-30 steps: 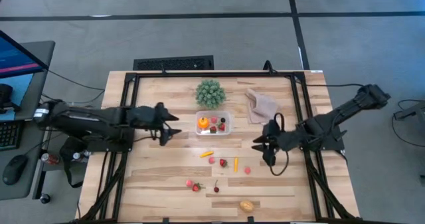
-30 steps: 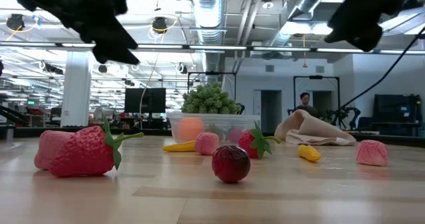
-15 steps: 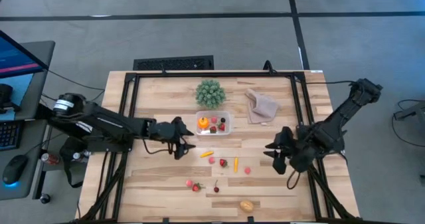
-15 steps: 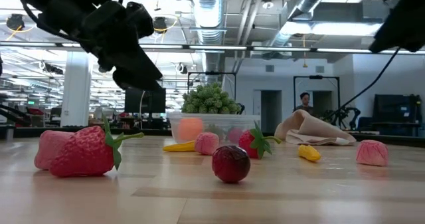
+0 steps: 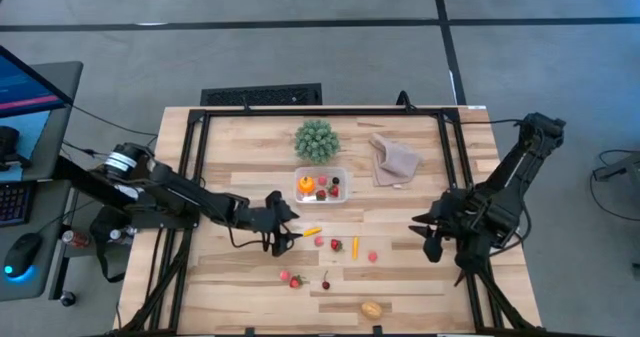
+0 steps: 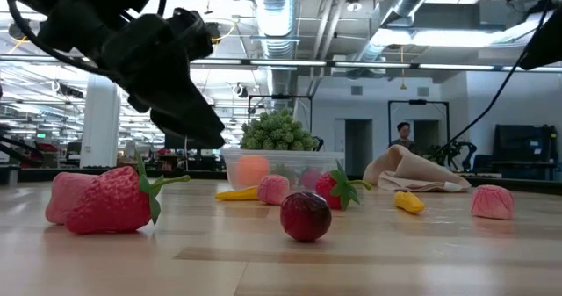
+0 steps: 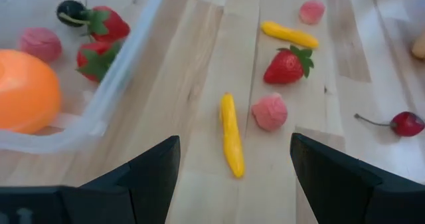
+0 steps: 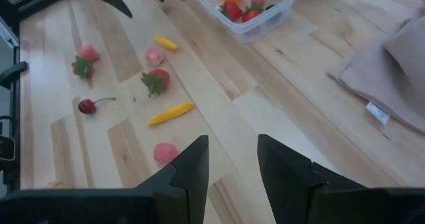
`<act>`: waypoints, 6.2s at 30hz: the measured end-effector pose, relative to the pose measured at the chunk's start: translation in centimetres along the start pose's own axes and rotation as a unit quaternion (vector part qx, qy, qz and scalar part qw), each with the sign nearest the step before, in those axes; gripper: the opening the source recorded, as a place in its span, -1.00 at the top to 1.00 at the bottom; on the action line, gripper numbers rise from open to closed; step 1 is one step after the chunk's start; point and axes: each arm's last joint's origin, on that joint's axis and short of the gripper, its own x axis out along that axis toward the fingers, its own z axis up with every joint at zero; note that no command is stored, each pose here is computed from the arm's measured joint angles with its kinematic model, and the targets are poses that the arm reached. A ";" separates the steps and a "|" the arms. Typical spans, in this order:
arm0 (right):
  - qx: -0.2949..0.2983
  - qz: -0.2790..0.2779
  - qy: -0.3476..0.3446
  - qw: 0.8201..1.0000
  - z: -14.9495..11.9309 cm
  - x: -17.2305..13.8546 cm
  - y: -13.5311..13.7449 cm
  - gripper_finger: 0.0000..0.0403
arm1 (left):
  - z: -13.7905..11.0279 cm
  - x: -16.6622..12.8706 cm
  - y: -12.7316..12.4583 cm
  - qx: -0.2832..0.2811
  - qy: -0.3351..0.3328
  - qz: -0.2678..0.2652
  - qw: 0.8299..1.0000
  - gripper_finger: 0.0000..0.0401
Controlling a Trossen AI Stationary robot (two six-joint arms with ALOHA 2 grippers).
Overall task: Pick and placing Produce into tupperware
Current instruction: Put the left yellow corn into the transparent container
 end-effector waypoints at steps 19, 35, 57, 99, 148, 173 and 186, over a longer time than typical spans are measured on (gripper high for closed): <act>-0.005 -0.005 -0.008 1.000 -0.1 -0.1 -0.1 0.40 | -0.8 2.5 -0.8 0.038 0.026 0.017 0.999 -0.37; -0.001 -0.004 -0.009 1.000 -0.1 -0.1 -0.1 0.40 | -1.6 3.9 -0.8 0.021 0.012 0.026 0.999 -0.37; -0.004 -0.009 -0.022 1.000 0.0 -0.1 -0.2 0.40 | -1.9 4.2 -0.7 0.053 0.015 0.029 0.998 -0.37; -0.001 -0.028 -0.025 0.999 0.4 0.3 -0.5 0.40 | -2.3 6.4 -0.3 0.081 0.011 0.006 0.997 -0.37; -0.010 -0.036 -0.020 0.999 0.3 0.2 -0.8 0.40 | 0.8 4.0 -1.0 0.045 -0.053 0.035 0.997 0.80; -0.023 -0.044 -0.025 0.998 0.3 0.2 -0.9 0.40 | 3.6 2.4 3.4 0.029 -0.052 0.120 0.991 0.80; -0.019 -0.045 -0.033 0.998 0.3 0.2 -1.0 0.40 | 3.2 2.4 3.8 0.028 -0.035 0.155 0.987 0.80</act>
